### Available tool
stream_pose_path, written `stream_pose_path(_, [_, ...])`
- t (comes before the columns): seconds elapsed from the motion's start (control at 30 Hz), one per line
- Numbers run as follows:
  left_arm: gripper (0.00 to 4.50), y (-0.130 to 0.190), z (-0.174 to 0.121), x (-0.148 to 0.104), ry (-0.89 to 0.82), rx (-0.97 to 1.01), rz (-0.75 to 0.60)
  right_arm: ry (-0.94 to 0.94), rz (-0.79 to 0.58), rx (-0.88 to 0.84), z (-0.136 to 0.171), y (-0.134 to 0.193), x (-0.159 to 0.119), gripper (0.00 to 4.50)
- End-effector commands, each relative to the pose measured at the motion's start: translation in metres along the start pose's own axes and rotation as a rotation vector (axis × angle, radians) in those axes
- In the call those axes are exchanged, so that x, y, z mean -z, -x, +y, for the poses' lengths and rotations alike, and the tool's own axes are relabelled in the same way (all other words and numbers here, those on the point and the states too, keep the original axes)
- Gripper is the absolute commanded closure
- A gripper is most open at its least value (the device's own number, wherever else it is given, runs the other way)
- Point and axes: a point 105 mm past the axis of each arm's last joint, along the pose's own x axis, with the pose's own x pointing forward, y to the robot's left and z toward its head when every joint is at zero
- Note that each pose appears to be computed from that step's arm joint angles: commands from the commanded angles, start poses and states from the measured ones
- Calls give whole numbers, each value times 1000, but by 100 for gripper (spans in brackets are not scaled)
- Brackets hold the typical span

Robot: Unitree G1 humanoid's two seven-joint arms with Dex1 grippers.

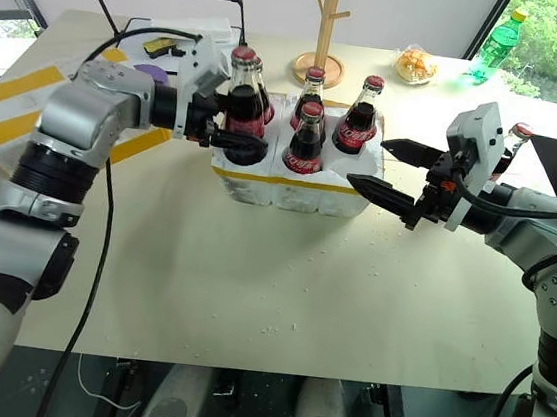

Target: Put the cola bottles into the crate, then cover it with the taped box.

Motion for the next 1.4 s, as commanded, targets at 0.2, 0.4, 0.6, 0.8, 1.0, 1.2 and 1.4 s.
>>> stream_pose_path(0.2, [119,1,10,-2,3,-80,-50,39,-31,3,2,1,-11,0])
stream_pose_path(0.4, [8,4,9,1,50,-82,-74,45,-27,22,-2,4,-13,0])
stream_pose_path(0.6, [8,32,-2,-19,75,-33,-165,48,-13,37,-3,7,-12,0])
stream_pose_path(0.8, [8,98,-13,-38,85,-62,-170,52,-2,146,-15,20,-7,0])
stream_pose_path(1.0, [8,114,-49,-40,100,-17,-149,-1,71,331,-25,59,21,0])
stream_pose_path(1.2, [8,91,-74,-28,128,-20,-176,-68,31,708,-48,101,36,0])
stream_pose_path(1.4, [8,75,-81,-13,141,-10,-148,-150,44,918,-60,121,64,0])
